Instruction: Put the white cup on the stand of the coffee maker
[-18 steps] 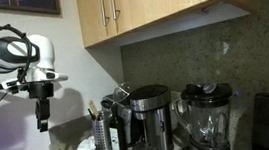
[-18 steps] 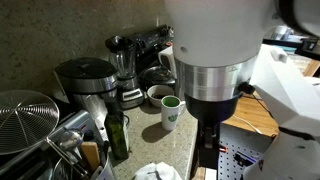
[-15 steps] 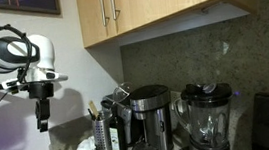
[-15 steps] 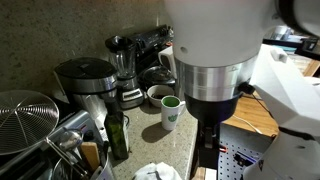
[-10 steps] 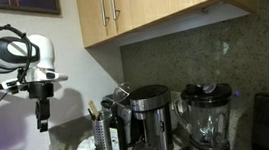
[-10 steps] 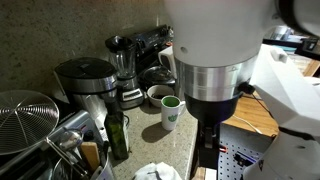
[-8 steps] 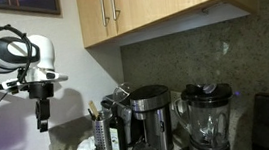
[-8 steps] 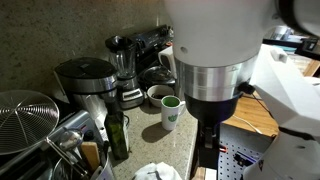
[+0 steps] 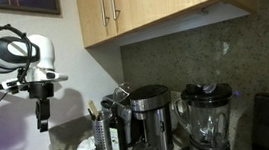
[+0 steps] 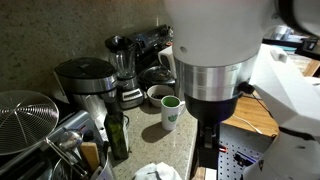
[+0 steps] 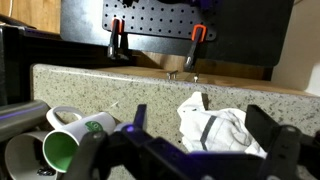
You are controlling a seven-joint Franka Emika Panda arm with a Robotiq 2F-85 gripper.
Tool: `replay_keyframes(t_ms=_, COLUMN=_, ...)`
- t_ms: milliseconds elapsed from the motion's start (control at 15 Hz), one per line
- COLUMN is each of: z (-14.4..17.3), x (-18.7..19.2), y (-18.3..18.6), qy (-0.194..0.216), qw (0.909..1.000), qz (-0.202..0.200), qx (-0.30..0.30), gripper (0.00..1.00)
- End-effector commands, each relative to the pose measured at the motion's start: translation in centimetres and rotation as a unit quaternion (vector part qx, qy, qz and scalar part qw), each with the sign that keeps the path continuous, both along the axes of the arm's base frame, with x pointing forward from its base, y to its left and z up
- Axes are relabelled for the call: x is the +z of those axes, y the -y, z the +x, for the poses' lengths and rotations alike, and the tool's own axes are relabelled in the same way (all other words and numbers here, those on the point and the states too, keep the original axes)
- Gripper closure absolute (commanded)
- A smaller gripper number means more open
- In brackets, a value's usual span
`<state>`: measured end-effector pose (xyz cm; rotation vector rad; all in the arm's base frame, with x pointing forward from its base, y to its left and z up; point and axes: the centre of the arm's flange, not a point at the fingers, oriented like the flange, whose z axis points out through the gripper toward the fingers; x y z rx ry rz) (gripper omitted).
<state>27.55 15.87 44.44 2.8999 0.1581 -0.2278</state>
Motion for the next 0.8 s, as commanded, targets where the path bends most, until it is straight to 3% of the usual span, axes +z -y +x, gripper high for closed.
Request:
replay_keyframes(t_ms=0, z=0.1, x=0.5, y=1.1, qy=0.002, qw=0.9999, qz=-0.001, qx=-0.013, gripper=0.0)
replay_keyframes(t_ms=733, z=1.4, x=3.3, y=13.0, qy=0.014, qw=0.996, qz=0.046, qx=-0.075, gripper=0.0)
